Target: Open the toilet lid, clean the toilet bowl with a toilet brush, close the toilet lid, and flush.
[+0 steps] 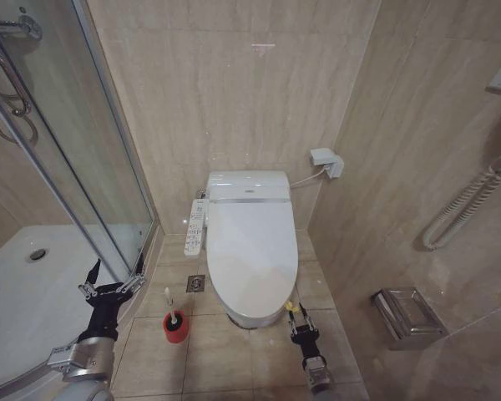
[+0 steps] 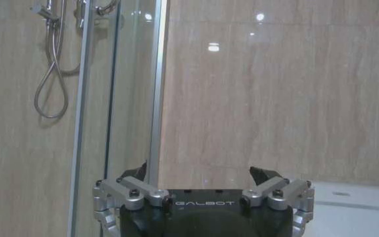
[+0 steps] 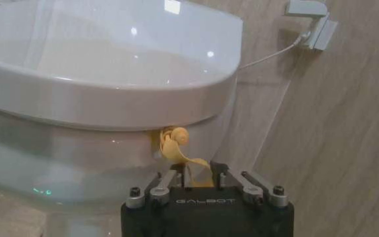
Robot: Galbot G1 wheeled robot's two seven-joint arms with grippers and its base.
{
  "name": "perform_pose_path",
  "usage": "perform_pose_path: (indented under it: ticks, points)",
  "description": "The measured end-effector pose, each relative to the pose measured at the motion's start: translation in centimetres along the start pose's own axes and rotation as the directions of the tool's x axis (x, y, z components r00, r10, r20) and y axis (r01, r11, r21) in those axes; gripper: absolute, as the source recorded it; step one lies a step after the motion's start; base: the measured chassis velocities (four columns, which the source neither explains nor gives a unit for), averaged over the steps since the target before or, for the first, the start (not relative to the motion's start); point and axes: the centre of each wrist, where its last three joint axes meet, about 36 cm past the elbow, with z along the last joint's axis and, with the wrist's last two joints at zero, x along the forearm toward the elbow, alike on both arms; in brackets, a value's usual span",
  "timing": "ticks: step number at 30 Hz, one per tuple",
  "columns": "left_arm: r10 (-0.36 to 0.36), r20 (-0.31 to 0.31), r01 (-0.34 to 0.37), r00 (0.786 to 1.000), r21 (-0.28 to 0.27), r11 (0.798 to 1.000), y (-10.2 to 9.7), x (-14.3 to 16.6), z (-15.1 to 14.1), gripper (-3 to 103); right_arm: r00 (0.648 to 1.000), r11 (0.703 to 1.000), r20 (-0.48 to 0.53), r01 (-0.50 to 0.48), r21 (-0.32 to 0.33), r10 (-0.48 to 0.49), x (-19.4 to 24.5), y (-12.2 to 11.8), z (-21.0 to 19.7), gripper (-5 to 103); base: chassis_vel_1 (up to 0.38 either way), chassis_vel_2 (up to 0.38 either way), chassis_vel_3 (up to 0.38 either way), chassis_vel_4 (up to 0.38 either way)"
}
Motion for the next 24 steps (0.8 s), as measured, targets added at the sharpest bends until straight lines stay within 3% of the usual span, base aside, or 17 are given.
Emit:
perform_pose_path:
  ticks: [7,8,14,24]
  points:
    - [0.0,0.0,0.0,1.0,0.0,1.0,0.0,0.0,0.0,100,1.0,1.0,0.006,-0.004,0.003,0.004,0.0,-0.5,0.2,25,0.0,0.0,0.0,0.0]
    - [0.0,0.0,0.0,1.0,0.0,1.0,0.0,0.0,0.0,100,1.0,1.0,0.008,-0.005,0.003,0.005,0.0,-0.6,0.2,1,0.0,0.0,0.0,0.0]
    - [0.0,0.0,0.0,1.0,0.0,1.0,0.0,0.0,0.0,100,0.999,0.999,0.022,-0.04,-0.028,0.041,0.0,-0.8,-0.2,1,0.0,0.0,0.0,0.0]
    - [0.0,0.0,0.0,1.0,0.0,1.0,0.0,0.0,0.0,100,0.982,0.976,0.088,-0.15,-0.157,0.165,-0.7,-3.0,-5.0,1,0.0,0.0,0.0,0.0]
